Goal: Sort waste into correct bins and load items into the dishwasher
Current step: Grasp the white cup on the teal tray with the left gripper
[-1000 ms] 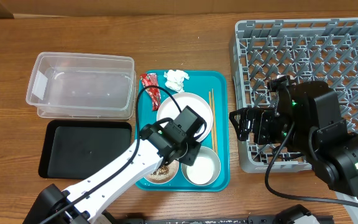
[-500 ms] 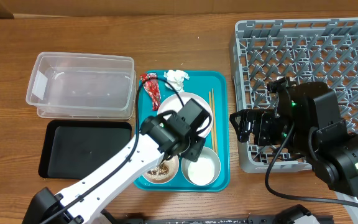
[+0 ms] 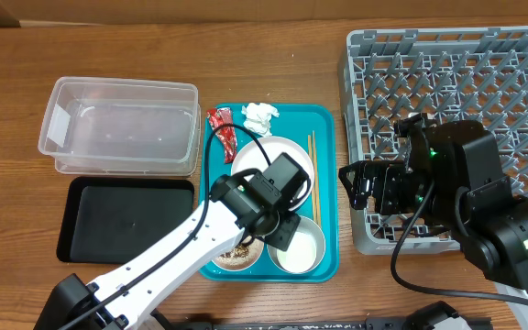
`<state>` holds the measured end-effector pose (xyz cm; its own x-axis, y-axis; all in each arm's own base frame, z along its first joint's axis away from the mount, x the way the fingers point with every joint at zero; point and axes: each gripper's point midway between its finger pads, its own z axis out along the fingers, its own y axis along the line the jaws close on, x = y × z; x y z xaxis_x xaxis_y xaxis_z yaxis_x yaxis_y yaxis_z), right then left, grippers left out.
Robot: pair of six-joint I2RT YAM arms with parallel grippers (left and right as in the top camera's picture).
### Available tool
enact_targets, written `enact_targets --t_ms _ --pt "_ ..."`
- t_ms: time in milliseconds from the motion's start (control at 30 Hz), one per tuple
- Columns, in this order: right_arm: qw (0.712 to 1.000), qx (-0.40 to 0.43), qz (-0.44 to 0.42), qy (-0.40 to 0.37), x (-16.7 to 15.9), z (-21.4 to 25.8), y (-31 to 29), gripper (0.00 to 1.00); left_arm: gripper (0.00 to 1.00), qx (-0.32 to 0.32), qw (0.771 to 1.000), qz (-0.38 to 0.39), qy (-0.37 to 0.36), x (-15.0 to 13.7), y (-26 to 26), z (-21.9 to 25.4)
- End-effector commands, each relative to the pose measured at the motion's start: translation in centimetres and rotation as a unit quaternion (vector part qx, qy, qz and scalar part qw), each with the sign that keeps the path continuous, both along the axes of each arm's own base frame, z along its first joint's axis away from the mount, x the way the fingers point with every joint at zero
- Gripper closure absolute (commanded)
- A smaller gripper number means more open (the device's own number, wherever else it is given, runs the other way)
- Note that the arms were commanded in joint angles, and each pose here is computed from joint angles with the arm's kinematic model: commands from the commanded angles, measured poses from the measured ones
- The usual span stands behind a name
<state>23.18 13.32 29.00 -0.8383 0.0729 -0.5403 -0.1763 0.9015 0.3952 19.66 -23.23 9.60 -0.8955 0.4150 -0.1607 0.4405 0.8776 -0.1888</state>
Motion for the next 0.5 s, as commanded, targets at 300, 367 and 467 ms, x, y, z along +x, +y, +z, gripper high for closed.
enact_targets --t_ms 300,367,467 --pt "1.0 0.005 -0.004 -0.014 0.2 1.0 0.0 0.0 0.69 0.008 0.999 -0.023 0.021 -1.6 0.0 -2.1" --pt "1.0 0.005 -0.004 -0.014 0.2 1.0 0.0 0.0 0.76 0.005 1.0 -0.023 0.018 -1.5 -0.1 -2.1" --pt "1.0 0.005 -0.004 -0.014 0.2 1.0 0.0 0.0 0.96 0.002 1.0 -0.021 0.016 -1.3 -0.2 -2.1"
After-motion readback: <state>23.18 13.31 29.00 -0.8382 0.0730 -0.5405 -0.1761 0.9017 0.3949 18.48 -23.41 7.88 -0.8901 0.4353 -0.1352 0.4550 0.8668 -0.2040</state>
